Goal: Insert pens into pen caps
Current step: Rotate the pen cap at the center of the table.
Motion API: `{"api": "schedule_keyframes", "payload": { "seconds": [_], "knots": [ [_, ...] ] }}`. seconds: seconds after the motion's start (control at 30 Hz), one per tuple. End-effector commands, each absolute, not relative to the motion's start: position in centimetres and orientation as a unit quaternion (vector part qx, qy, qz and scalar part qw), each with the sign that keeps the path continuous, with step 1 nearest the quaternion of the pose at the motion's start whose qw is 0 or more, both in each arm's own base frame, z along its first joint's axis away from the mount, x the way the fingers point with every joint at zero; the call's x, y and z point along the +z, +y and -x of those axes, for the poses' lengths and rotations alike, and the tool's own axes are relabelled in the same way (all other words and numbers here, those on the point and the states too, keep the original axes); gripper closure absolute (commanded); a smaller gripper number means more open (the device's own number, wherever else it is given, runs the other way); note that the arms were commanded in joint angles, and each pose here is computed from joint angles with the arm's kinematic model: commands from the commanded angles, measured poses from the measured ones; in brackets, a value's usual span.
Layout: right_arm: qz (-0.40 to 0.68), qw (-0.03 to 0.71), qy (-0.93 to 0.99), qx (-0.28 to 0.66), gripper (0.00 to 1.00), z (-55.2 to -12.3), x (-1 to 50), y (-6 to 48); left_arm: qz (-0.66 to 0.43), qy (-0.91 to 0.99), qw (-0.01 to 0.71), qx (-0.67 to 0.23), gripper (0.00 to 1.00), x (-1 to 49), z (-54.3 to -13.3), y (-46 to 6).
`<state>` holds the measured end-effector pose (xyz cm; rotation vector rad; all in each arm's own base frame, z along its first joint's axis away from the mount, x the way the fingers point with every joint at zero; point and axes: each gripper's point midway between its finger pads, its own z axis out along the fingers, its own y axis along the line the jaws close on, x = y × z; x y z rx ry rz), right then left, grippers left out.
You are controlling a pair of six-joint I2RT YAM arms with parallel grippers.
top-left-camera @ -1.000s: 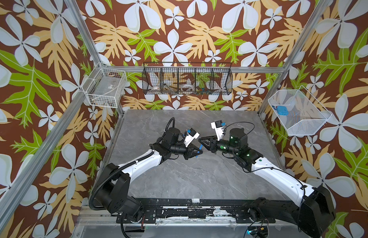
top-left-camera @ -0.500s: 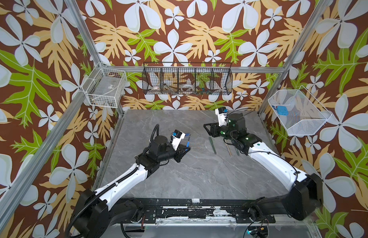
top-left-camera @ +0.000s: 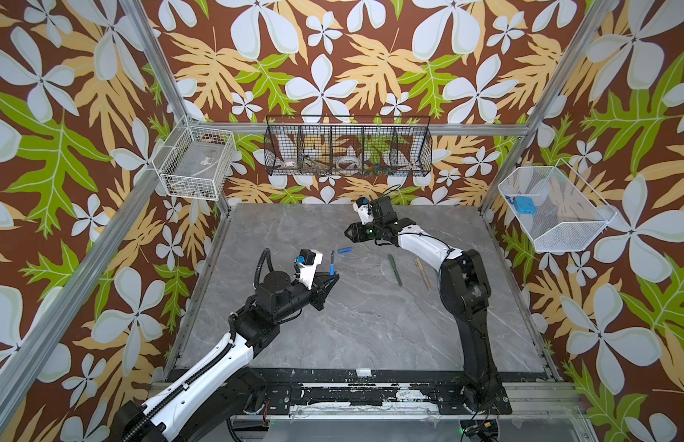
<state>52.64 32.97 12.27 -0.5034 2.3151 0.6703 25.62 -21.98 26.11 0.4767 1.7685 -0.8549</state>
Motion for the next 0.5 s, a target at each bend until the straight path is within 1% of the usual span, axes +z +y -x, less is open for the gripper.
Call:
{"api": "schedule_keyframes", "payload": {
  "seconds": [0.0,0.13,0.37,0.47],
  "knots": [
    [0.21,0.324,0.897,0.217,0.42,-53.3,10.1,33.4,-0.186,0.738,0.541,-0.359,1.0,26.8,-25.8,-21.6],
    [0.201,0.314,0.901,0.22,0.41,-54.4,7.4,34.2,-0.183,0.738,0.539,-0.362,1.0,26.6,-25.6,-21.5],
    [0.224,0.292,0.906,0.21,0.39,-54.8,4.6,34.9,-0.189,0.737,0.534,-0.369,1.0,26.6,-25.3,-21.7],
    [0.232,0.279,0.904,0.224,0.39,-54.5,3.5,35.5,-0.191,0.737,0.534,-0.367,1.0,26.6,-25.4,-21.8]
  ]
}}
